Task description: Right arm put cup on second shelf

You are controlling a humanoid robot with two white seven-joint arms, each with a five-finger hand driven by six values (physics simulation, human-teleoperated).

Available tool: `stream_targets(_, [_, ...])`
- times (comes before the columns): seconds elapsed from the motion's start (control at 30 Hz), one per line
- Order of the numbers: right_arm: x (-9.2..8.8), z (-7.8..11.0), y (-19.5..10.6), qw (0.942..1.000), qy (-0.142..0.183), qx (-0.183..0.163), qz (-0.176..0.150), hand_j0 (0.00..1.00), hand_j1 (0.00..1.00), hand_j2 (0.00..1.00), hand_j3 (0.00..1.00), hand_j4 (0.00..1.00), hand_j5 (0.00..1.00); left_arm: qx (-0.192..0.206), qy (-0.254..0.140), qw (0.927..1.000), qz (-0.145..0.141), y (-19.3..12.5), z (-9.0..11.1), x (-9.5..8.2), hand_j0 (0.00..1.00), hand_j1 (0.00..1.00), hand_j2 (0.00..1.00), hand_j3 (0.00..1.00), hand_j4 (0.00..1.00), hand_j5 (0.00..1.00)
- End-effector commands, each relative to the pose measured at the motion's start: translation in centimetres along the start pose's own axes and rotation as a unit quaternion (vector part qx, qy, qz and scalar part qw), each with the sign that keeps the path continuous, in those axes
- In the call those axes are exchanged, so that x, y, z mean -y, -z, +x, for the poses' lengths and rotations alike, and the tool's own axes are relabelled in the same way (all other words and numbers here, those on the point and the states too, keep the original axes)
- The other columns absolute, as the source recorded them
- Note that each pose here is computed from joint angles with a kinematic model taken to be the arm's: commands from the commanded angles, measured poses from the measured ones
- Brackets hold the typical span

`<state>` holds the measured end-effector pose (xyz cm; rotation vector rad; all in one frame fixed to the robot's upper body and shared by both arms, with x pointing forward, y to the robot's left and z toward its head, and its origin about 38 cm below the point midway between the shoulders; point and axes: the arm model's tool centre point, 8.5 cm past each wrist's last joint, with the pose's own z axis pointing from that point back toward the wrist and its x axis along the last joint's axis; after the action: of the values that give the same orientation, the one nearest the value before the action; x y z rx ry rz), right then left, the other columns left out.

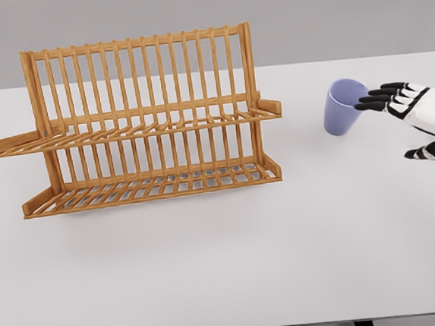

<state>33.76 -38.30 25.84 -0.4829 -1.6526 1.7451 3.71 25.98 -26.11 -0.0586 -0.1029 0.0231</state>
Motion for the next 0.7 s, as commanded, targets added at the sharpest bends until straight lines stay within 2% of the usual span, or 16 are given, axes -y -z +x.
stream_targets(0.0, [1.4,0.5,-0.7,0.9970,0.062,0.044,0.013,1.00,1.00,1.00,1.00,1.00,1.00,0.001,0.000,1.0000,-0.001,0.0,0.1,0.0,1.00,1.00,1.00,1.00,1.00,1.00])
stream_targets(0.07, [2.7,0.3,-1.2,0.9955,0.083,0.046,0.005,1.00,1.00,1.00,1.00,1.00,1.00,0.000,0.000,1.0000,0.000,0.0,0.0,0.0,1.00,1.00,1.00,1.00,1.00,1.00])
stream_targets(0.1, [3.4,-0.3,-1.5,0.9947,0.099,0.023,0.009,1.00,1.00,1.00,1.00,1.00,1.00,0.000,0.000,1.0000,0.000,0.0,0.0,0.0,1.00,1.00,1.00,1.00,1.00,1.00])
stream_targets(0.2, [3.4,-1.1,-1.7,0.9905,0.137,-0.001,0.000,1.00,1.00,1.00,1.00,1.00,1.00,0.000,0.000,1.0000,0.000,0.0,0.0,0.0,1.00,1.00,1.00,1.00,1.00,1.00])
stream_targets(0.27, [3.0,-2.9,-1.9,0.9842,0.173,-0.032,-0.018,1.00,1.00,1.00,1.00,1.00,1.00,0.000,0.000,1.0000,0.000,0.0,0.0,0.0,1.00,1.00,1.00,1.00,1.00,1.00])
stream_targets(0.3, [1.9,-3.5,-1.7,0.9788,0.198,-0.044,-0.026,1.00,1.00,1.00,1.00,1.00,1.00,0.000,0.000,1.0000,-0.001,0.0,0.0,0.0,1.00,1.00,1.00,1.00,1.00,1.00])
stream_targets(0.33, [1.6,-3.7,-1.2,0.9764,0.209,-0.042,-0.037,1.00,1.00,1.00,1.00,1.00,1.00,0.000,0.000,1.0000,0.000,0.0,0.0,0.0,1.00,1.00,1.00,1.00,1.00,1.00])
stream_targets(0.4, [0.5,-3.9,0.2,0.9708,0.235,-0.034,-0.036,1.00,1.00,1.00,1.00,1.00,1.00,0.001,0.000,1.0000,-0.001,0.0,0.1,0.0,1.00,1.00,1.00,1.00,1.00,1.00])
stream_targets(0.43, [0.3,-4.7,2.2,0.9590,0.271,-0.033,-0.076,1.00,1.00,1.00,1.00,1.00,1.00,0.000,0.000,1.0000,0.000,0.0,0.0,0.0,1.00,1.00,1.00,1.00,1.00,1.00])
stream_targets(0.47, [-0.2,-5.0,3.9,0.9489,0.298,-0.029,-0.100,1.00,1.00,1.00,1.00,1.00,1.00,0.000,0.000,1.0000,0.000,0.0,0.0,0.0,1.00,1.00,1.00,1.00,1.00,1.00])
stream_targets(0.5, [-0.6,-5.3,4.5,0.9440,0.310,-0.029,-0.108,1.00,1.00,1.00,1.00,1.00,1.00,0.000,0.000,1.0000,0.000,0.0,0.0,0.0,1.00,1.00,1.00,1.00,1.00,1.00])
stream_targets(0.63, [-1.0,-6.1,5.2,0.9394,0.325,-0.038,-0.103,1.00,1.00,1.00,1.00,1.00,1.00,0.000,0.000,1.0000,0.000,0.0,0.0,0.0,1.00,1.00,1.00,1.00,1.00,1.00])
stream_targets(0.67, [-1.2,-6.5,5.0,0.9365,0.332,-0.043,-0.103,1.00,1.00,1.00,1.00,1.00,1.00,0.000,0.000,1.0000,0.000,0.0,0.0,0.0,1.00,1.00,1.00,1.00,1.00,1.00])
